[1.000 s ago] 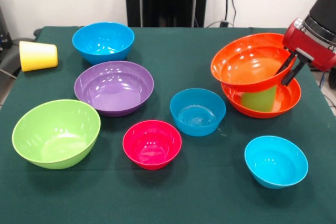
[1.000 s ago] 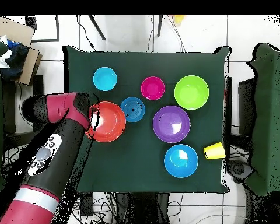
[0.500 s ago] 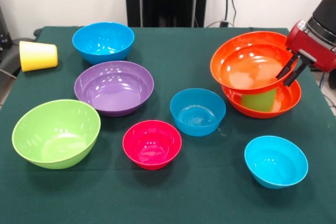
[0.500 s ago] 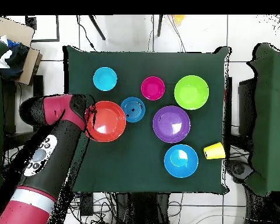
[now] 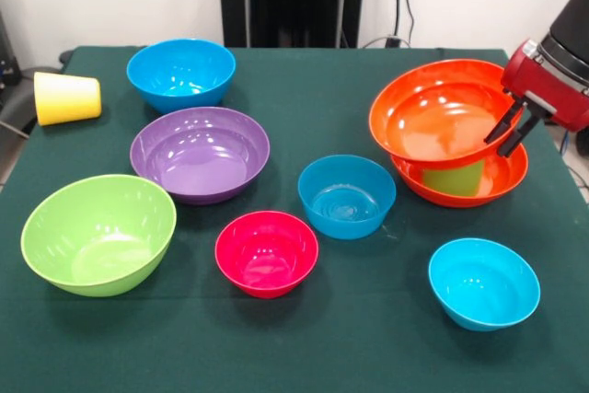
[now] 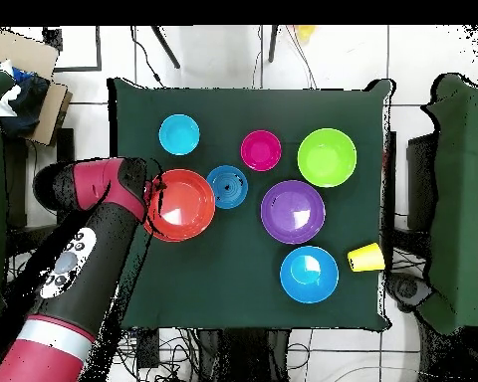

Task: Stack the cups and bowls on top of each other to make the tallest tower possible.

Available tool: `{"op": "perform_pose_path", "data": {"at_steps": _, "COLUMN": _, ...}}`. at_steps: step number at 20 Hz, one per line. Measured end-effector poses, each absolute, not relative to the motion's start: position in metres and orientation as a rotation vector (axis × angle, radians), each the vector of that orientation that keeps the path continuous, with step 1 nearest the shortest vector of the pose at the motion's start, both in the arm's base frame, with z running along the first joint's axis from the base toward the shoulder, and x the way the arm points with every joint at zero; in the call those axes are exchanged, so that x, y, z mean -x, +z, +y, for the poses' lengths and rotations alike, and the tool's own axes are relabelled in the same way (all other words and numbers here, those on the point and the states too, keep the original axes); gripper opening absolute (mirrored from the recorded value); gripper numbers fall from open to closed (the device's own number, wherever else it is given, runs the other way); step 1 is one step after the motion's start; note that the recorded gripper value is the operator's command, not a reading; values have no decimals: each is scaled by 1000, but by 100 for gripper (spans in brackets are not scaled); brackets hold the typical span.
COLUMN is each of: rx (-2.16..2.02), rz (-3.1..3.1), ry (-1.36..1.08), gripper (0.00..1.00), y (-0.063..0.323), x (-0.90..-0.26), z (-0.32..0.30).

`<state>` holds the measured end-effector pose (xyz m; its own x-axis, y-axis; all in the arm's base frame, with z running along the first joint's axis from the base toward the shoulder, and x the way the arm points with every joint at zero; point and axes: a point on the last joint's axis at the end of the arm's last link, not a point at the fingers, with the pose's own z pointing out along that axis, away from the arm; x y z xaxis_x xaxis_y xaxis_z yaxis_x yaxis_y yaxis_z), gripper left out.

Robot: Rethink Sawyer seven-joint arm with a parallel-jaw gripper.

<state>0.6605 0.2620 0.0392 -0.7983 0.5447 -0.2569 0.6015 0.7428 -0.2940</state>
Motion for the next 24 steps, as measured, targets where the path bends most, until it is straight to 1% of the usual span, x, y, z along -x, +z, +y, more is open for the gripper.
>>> {"op": "perform_pose_path", "data": {"at_steps": 10, "rx": -921, "rz": 2772, "ry": -553, "gripper": 0, "y": 40, "x": -661, "z": 268}}
{"op": "perform_pose_path", "data": {"at_steps": 24, "rx": -995, "rz": 2746, "ry": -505, "gripper": 0, "y": 54, "x": -630, "z": 314}}
